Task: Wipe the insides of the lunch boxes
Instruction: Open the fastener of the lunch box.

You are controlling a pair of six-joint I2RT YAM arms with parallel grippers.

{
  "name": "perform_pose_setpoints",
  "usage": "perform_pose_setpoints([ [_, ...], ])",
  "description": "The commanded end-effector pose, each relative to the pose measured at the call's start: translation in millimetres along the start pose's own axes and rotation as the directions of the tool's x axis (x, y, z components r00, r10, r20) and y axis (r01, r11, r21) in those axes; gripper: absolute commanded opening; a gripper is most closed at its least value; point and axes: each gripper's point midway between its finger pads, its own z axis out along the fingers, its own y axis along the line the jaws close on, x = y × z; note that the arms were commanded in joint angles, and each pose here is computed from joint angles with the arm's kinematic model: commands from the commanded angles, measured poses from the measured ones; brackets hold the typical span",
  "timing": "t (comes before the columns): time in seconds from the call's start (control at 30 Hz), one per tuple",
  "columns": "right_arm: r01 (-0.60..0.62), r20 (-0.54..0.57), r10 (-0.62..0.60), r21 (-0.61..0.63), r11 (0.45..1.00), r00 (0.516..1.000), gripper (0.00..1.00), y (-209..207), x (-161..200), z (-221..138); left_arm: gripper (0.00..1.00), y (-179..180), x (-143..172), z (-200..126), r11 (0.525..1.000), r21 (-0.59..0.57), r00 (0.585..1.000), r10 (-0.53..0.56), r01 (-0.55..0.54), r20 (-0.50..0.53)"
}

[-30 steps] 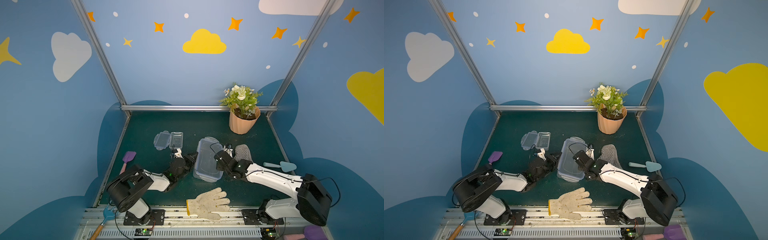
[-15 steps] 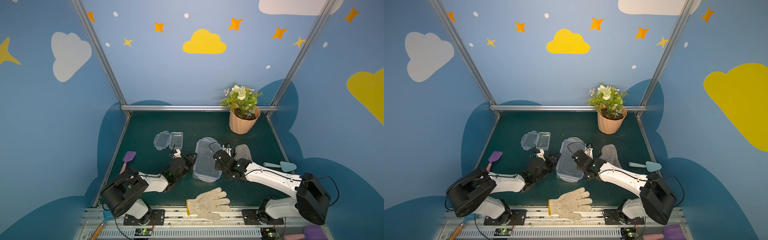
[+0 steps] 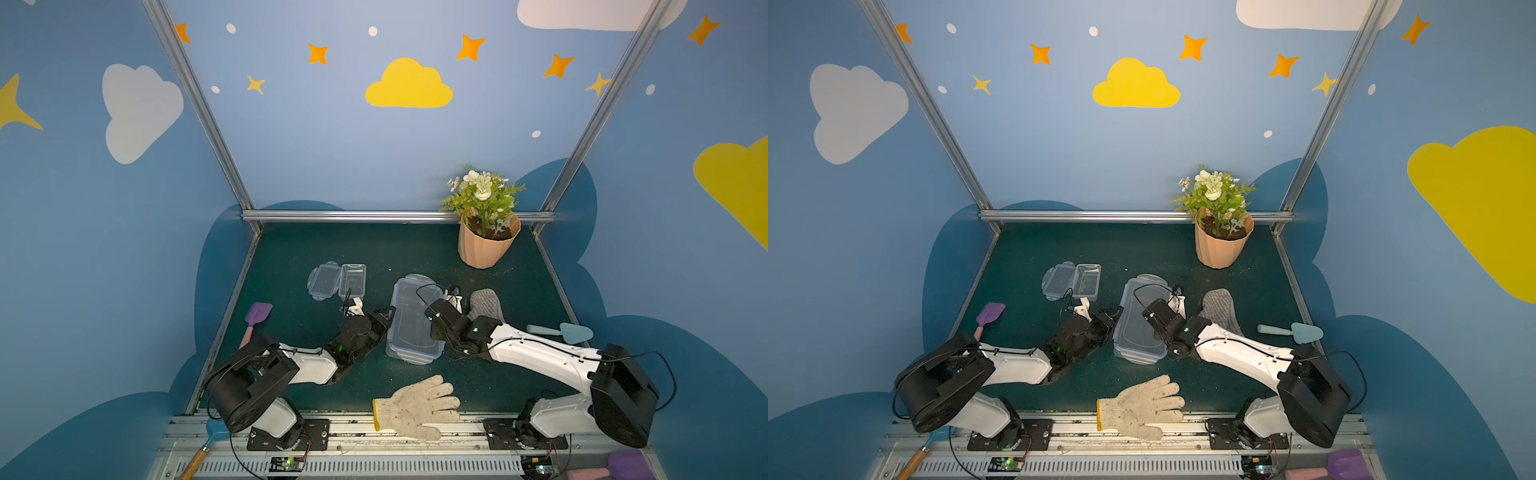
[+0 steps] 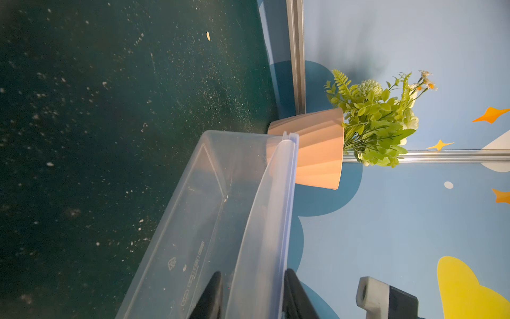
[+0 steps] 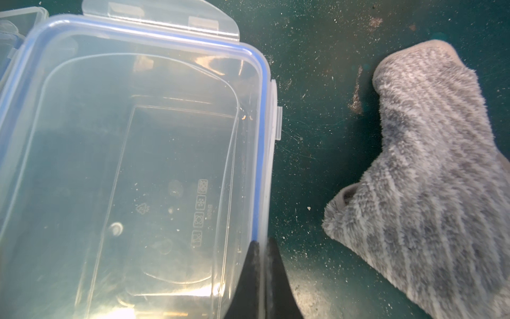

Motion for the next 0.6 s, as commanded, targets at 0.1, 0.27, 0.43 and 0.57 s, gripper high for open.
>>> perform_pose_setpoints([
  [0.1,0.035,-0.113,-0.055,-0.175,0.984,0.992,0.00,44,24,-5,0.29,9,57,-1,0.998,-0.059,0.967,-0.012,-0.003,-0.255],
  [0.27,0.039,-0.114,-0.060,-0.176,0.984,0.992,0.00,46,23,-5,0.24,14,56,-6,0.995,-0.095,0.966,0.009,-0.035,-0.258],
  [0.43,0.046,-0.111,-0.067,-0.178,0.983,0.992,0.00,48,21,-7,0.17,15,55,-10,0.991,-0.118,0.966,0.033,-0.065,-0.257],
  [0.57,0.054,-0.111,-0.074,-0.177,0.983,0.991,0.00,49,20,-7,0.12,16,54,-12,0.987,-0.135,0.964,0.049,-0.086,-0.260],
])
